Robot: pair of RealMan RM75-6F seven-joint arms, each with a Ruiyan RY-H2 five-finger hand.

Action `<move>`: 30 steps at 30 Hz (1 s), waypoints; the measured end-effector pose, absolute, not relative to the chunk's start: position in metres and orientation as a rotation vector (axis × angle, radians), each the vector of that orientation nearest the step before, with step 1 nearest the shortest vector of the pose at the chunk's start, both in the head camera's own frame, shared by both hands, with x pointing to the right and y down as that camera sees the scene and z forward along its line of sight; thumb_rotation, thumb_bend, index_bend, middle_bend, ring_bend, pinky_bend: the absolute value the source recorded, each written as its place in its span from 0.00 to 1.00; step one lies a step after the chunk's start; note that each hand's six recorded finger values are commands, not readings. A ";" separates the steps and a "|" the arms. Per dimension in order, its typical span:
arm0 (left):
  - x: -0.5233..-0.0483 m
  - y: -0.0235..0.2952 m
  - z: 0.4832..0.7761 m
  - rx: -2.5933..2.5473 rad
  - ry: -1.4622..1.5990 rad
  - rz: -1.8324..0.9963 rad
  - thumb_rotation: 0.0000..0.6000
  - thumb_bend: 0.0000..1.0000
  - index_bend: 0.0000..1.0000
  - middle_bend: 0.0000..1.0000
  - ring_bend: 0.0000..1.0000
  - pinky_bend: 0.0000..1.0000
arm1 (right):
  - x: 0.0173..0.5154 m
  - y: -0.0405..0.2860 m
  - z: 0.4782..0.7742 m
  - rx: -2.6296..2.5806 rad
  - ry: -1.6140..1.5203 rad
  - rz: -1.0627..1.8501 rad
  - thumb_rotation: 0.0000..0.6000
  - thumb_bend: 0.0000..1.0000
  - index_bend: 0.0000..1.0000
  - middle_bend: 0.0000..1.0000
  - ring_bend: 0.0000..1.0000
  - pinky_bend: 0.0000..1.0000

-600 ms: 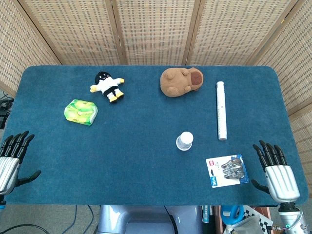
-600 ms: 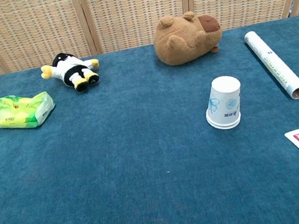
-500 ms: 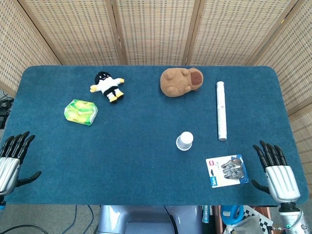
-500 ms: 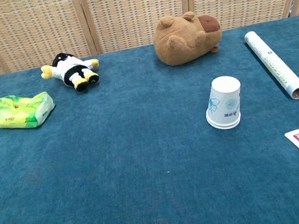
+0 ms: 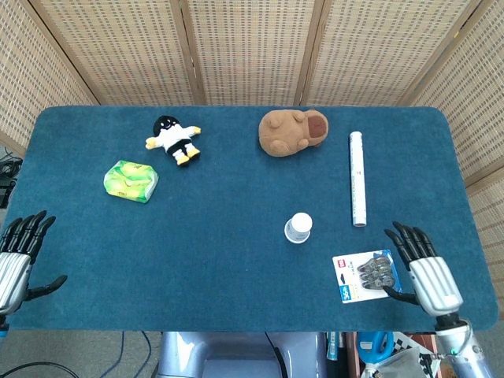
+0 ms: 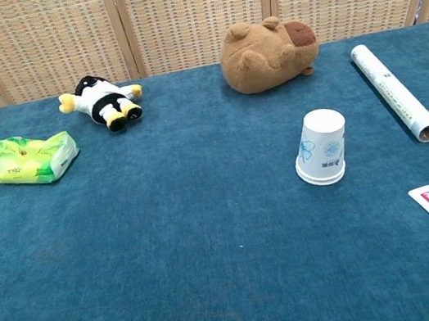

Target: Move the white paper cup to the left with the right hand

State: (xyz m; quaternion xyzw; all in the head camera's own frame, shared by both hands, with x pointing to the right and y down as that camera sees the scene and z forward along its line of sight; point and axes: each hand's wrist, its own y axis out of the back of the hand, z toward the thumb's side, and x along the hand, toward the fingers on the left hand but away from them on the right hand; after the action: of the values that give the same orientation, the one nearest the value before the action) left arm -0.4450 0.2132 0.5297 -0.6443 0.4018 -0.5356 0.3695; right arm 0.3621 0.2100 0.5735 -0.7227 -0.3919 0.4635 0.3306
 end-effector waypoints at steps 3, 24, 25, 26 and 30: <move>-0.445 0.211 0.530 -1.652 1.036 -1.378 1.00 0.17 0.00 0.00 0.00 0.00 | 0.345 0.185 0.590 -1.965 -1.010 1.185 1.00 0.09 0.15 0.00 0.00 0.00; -0.456 0.203 0.538 -1.680 1.052 -1.431 1.00 0.17 0.00 0.00 0.00 0.00 | 0.247 0.109 0.678 -2.226 -1.153 1.310 1.00 0.30 0.27 0.00 0.00 0.00; -0.456 0.203 0.538 -1.681 1.051 -1.431 1.00 0.17 0.00 0.00 0.00 0.00 | 0.246 0.109 0.679 -2.226 -1.152 1.312 1.00 0.30 0.28 0.00 0.00 0.00; -0.456 0.203 0.538 -1.682 1.050 -1.431 1.00 0.17 0.00 0.00 0.00 0.00 | 0.245 0.109 0.679 -2.226 -1.150 1.315 1.00 0.30 0.28 0.00 0.00 0.00; -0.455 0.203 0.537 -1.684 1.047 -1.428 1.00 0.17 0.00 0.00 0.00 0.00 | 0.245 0.109 0.683 -2.225 -1.154 1.345 1.00 0.30 0.29 0.00 0.00 0.00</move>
State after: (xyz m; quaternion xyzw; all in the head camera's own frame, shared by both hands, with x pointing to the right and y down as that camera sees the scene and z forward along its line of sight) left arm -0.4554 0.2032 0.5374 -0.6475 0.4028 -0.5493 0.3418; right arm 0.2448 0.1086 0.6832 -0.7737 -0.4011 0.4677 0.1478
